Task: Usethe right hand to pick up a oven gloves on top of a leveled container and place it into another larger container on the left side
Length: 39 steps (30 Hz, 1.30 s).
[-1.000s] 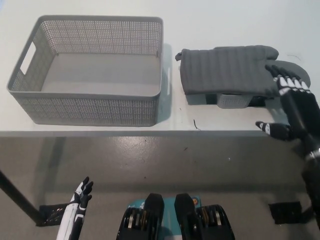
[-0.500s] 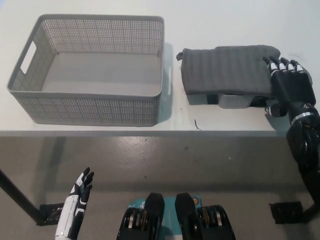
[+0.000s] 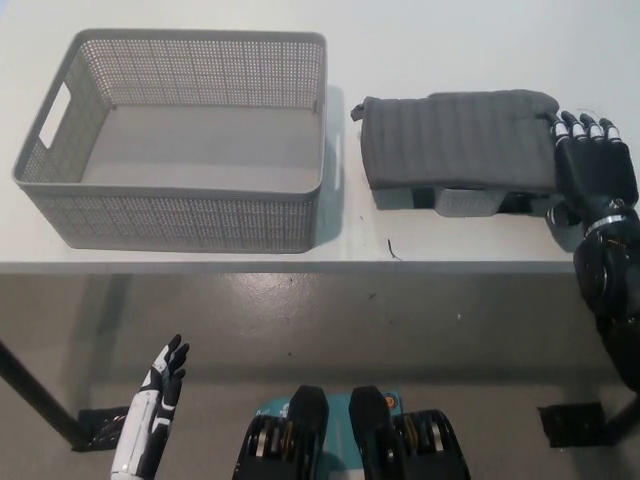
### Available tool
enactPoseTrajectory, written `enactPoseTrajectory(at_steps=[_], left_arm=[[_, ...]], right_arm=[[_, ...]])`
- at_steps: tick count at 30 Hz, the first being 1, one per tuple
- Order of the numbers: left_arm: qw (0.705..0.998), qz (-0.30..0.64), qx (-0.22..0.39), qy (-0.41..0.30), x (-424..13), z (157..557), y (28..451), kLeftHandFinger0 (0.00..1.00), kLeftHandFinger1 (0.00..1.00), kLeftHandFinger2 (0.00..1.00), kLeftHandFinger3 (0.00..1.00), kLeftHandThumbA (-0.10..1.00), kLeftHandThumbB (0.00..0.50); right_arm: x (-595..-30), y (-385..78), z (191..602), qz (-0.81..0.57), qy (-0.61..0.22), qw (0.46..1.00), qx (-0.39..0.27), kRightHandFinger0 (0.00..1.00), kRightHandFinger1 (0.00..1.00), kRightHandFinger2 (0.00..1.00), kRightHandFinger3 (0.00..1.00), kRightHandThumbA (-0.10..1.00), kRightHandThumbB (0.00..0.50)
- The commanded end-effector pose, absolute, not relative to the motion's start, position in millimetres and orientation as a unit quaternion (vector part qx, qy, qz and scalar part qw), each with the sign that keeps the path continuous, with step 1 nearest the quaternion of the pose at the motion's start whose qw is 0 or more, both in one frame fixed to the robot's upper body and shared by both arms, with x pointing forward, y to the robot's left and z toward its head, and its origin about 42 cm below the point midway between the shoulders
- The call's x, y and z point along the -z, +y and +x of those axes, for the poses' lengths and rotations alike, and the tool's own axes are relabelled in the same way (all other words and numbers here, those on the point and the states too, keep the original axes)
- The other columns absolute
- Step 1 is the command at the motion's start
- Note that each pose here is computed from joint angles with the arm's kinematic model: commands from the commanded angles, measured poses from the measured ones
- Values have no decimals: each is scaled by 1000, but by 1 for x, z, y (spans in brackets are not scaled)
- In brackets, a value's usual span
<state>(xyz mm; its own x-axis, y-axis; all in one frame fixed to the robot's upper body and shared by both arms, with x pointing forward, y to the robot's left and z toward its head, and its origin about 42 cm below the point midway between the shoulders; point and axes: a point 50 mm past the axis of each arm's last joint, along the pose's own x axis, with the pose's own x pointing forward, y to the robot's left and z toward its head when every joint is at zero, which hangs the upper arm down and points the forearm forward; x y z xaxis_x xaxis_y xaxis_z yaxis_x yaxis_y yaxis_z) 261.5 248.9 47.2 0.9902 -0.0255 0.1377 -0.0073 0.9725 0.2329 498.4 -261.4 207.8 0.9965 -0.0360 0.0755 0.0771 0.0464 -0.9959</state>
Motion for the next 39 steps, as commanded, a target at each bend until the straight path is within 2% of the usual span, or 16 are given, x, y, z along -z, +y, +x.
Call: enactPoseTrajectory(at_steps=[1,5,6,7,8,9,10,12,13,15,17,19,28,34,37,39], left_arm=[[985,133,18,-104,-57,268,247,1000,1000,1000,1000,1000,114],[985,135,25,-105,-57,268,246,1000,1000,1000,1000,1000,112],[984,141,29,-105,-57,268,246,1000,1000,1000,1000,1000,117],[984,139,30,-105,-58,269,245,1000,1000,1000,1000,1000,119],[984,139,32,-106,-58,270,245,1000,1000,1000,1000,1000,112],[984,140,34,-106,-58,270,244,1000,1000,1000,1000,1000,105],[984,141,36,-108,-59,272,244,1000,1000,1000,1000,1000,104],[984,139,37,-107,-59,272,244,1000,1000,1000,1000,1000,106],[983,141,38,-108,-59,272,243,1000,1000,1000,1000,1000,101],[983,144,41,-108,-59,273,244,1000,1000,1000,1000,1000,87],[983,144,42,-108,-59,273,244,1000,1000,1000,1000,1000,75],[983,145,43,-108,-59,273,243,1000,1000,1000,1000,1000,63],[981,151,49,-110,-61,274,246,1000,1000,1000,1000,1000,40],[982,148,49,-109,-60,276,245,1000,1000,1000,1000,1000,32],[981,149,49,-110,-60,276,245,1000,1000,1000,1000,1000,26],[981,149,49,-110,-60,276,245,1000,1000,1000,1000,1000,36]], right_arm=[[-247,-235,513,-612,-245,738,147,1000,1000,1000,1000,1000,279],[-254,-224,514,-561,-319,743,180,1000,1000,1000,1000,1000,250],[-257,-221,515,-543,-348,739,195,935,910,1000,1000,1000,228],[-261,-218,517,-526,-364,741,206,800,739,833,968,1000,232],[-265,-216,518,-504,-379,746,214,741,657,726,868,1000,227],[-268,-214,518,-486,-388,752,219,544,482,572,648,916,230],[-271,-213,519,-469,-395,757,225,485,441,542,602,875,232],[-277,-210,520,-433,-412,771,221,39,238,443,453,687,227],[-278,-210,520,-430,-414,771,222,8,146,440,447,640,213],[-275,-212,518,-403,-422,783,215,0,2,351,395,408,169],[-272,-213,516,-394,-422,791,204,0,0,278,373,198,97],[-270,-213,514,-385,-420,797,202,0,0,270,360,-89,81],[-272,-222,516,-386,-413,797,212,0,1,431,506,-100,117],[-289,-226,518,-367,-430,794,223,0,49,565,557,-100,98],[-306,-227,517,-355,-453,787,223,0,59,564,555,-100,131],[-321,-229,517,-351,-482,770,226,0,71,555,561,-100,188]])
